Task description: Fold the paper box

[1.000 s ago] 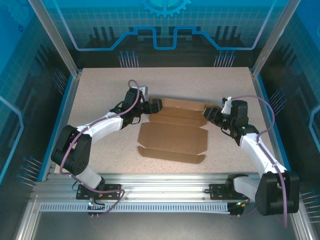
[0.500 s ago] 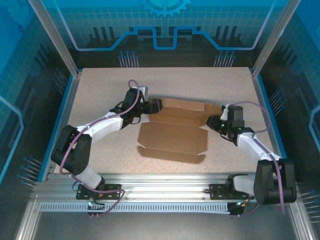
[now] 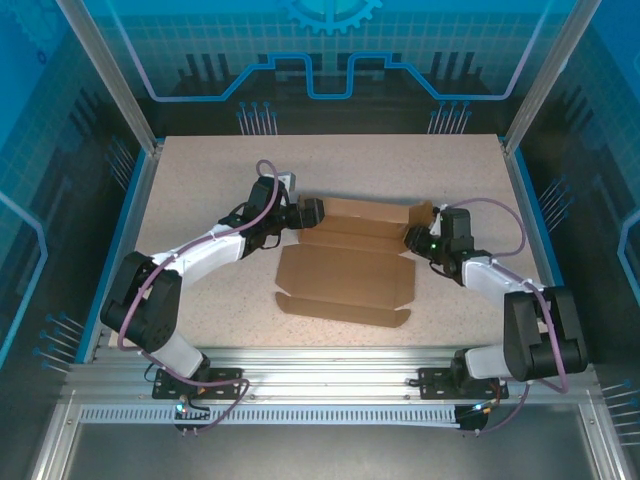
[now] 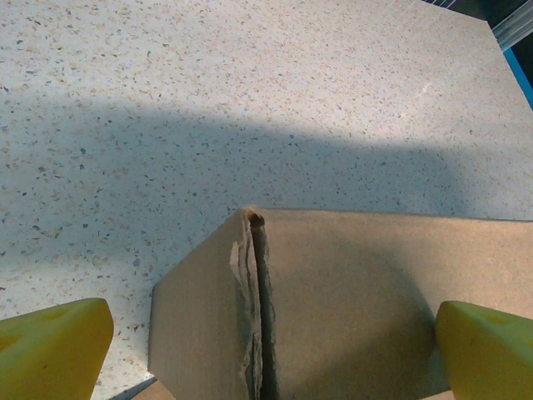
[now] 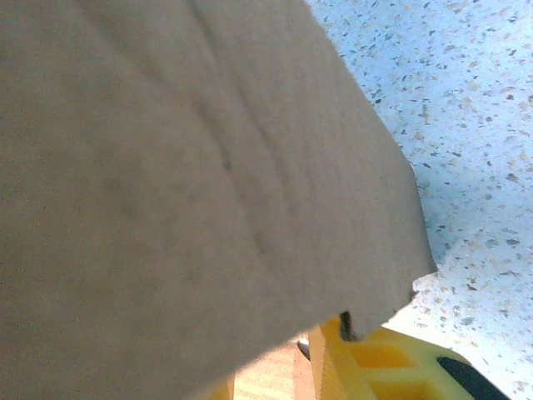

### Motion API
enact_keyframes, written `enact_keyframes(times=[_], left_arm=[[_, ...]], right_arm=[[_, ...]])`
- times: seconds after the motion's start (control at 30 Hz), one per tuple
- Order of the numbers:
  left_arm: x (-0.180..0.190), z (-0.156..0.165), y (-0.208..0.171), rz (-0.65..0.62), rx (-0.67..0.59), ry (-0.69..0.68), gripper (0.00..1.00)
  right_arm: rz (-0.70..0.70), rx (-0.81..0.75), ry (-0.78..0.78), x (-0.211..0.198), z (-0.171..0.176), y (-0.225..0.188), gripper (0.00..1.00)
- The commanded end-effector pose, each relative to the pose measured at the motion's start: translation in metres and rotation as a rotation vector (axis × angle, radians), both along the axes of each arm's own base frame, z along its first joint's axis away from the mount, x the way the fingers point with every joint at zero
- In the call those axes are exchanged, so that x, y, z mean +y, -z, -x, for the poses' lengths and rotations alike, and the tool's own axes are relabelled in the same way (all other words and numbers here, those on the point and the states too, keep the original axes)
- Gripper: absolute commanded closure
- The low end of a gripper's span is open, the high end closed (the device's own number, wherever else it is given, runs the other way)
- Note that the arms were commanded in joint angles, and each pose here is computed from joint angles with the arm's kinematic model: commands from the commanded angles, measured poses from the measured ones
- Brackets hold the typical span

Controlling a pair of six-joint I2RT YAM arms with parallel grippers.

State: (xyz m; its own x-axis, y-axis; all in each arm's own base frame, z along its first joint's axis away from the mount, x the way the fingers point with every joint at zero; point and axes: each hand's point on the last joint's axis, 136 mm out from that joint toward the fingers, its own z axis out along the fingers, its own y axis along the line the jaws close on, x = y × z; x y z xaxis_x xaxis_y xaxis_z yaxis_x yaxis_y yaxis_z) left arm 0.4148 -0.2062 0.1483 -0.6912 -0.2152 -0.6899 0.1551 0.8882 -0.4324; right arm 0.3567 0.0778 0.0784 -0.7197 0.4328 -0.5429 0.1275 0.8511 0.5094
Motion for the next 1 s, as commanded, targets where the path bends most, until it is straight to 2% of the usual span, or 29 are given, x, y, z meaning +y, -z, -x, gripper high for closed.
enact_keyframes(times=[0.0,0.13,0.3,0.6,0.67,0.8,0.9,0.97], left_arm=[[0.009,0.011,0.015,-0.069,0.065,-0.007,0.01],[0.01,0.012,0.016,-0.074,0.067,-0.008,0.01],[0.01,0.012,0.015,-0.079,0.064,-0.008,0.01],[0.009,0.012,0.015,-0.068,0.065,-0.008,0.01],[0.009,0.012,0.014,-0.069,0.063,-0.008,0.01],[0.009,0.012,0.014,-0.069,0.063,-0.007,0.01],[0.009,0.013,0.014,-0.074,0.063,-0.003,0.01],[0.009,0.013,0.015,-0.074,0.065,-0.003,0.01]], right_arm=[[0.035,0.033,0.029,0.0,0.0,0.01,0.7],[0.097,0.061,0.093,-0.014,0.008,0.015,0.69],[0.153,0.031,0.107,-0.029,0.015,0.004,0.62],[0.139,0.0,0.036,-0.042,0.0,-0.01,0.56],[0.115,0.002,-0.005,-0.033,0.0,-0.007,0.55],[0.119,0.033,0.018,-0.034,0.006,0.006,0.52],[0.086,0.032,0.013,-0.029,0.009,0.011,0.46],[0.053,0.026,-0.01,-0.022,0.009,0.011,0.46]])
